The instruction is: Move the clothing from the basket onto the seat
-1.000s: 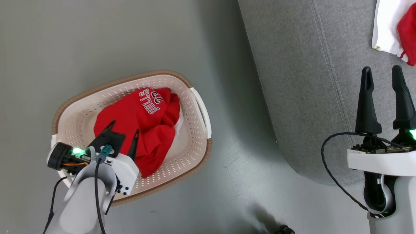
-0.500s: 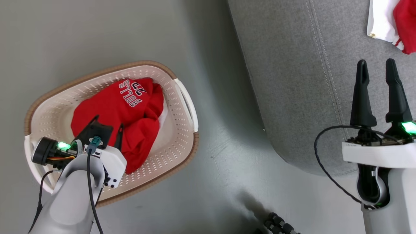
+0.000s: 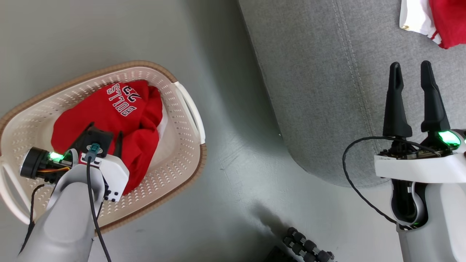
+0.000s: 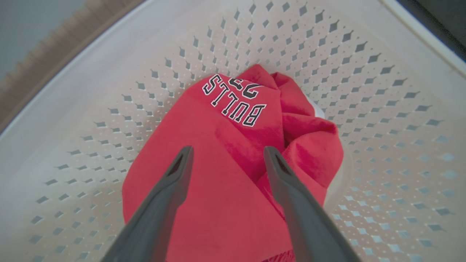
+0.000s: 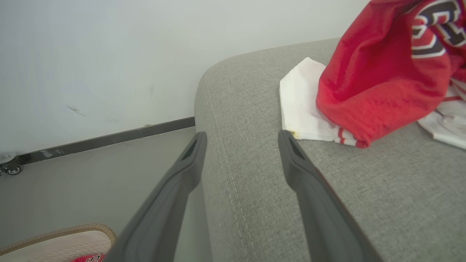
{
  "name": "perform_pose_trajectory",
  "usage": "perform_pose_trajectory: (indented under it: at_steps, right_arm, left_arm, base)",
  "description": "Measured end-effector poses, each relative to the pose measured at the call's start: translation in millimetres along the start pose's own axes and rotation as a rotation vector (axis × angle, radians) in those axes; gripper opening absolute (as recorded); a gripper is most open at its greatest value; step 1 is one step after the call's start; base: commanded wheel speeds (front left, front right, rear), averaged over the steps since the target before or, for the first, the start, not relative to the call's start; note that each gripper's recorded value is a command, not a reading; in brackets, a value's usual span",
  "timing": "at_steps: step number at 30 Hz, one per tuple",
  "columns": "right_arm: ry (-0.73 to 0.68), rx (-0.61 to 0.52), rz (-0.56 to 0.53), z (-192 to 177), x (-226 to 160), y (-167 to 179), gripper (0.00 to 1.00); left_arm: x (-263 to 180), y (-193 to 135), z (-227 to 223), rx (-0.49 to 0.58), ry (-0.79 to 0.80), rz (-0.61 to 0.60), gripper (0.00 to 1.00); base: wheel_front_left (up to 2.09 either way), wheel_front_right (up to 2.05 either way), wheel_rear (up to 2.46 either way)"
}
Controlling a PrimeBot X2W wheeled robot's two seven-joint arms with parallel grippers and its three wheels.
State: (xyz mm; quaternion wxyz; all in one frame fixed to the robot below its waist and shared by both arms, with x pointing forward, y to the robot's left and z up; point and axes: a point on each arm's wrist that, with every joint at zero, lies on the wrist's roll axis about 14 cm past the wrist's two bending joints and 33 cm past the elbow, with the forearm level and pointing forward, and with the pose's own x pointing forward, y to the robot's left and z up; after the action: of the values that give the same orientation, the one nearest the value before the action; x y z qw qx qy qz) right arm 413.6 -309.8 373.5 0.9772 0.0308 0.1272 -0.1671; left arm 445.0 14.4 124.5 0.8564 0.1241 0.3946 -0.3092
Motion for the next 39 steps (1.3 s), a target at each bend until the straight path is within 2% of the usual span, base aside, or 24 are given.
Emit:
perform_pose_trajectory:
  at_steps: [5, 13, 19, 31, 35, 37, 38, 39]
  right_arm:
    - [-0.002, -0.003, 0.004, 1, 3, 1, 1.0]
    - [0.015, -0.012, -0.009, -4, 3, -4, 1.0]
    - [0.03, -0.011, -0.012, -8, 1, -5, 1.0]
    - [0.042, -0.02, -0.025, -12, 3, -10, 1.0]
    - [0.046, -0.025, -0.031, -12, 2, -12, 1.0]
    - [0.043, -0.027, -0.031, -12, 3, -12, 1.0]
    - [0.038, -0.028, -0.03, -10, 5, -12, 1.0]
    - [0.03, -0.029, -0.027, -8, 7, -11, 1.0]
  left_arm:
    - [8, -6, -1, 0.005, 0.006, -0.013, 1.0]
    - [21, 9, -3, 0.074, 0.015, 0.047, 1.0]
    - [26, 8, -12, 0.078, 0.045, 0.059, 1.0]
    - [35, 36, -24, 0.124, 0.098, 0.14, 1.0]
    - [40, 30, -23, 0.118, 0.111, 0.137, 1.0]
    - [42, 26, -23, 0.114, 0.112, 0.128, 0.79]
    - [42, 22, -23, 0.11, 0.113, 0.121, 0.44]
    - [42, 20, -23, 0.108, 0.116, 0.117, 0.25]
  base:
    - [0.0, 0.0, 0.0]
    - [0.0, 0.0, 0.0]
    - [0.0, 0.0, 0.0]
    - [0.0, 0.0, 0.0]
    - [0.0, 0.0, 0.0]
    - [0.0, 0.0, 0.0]
    - [0.0, 0.0, 0.0]
    - [0.0, 0.0, 0.0]
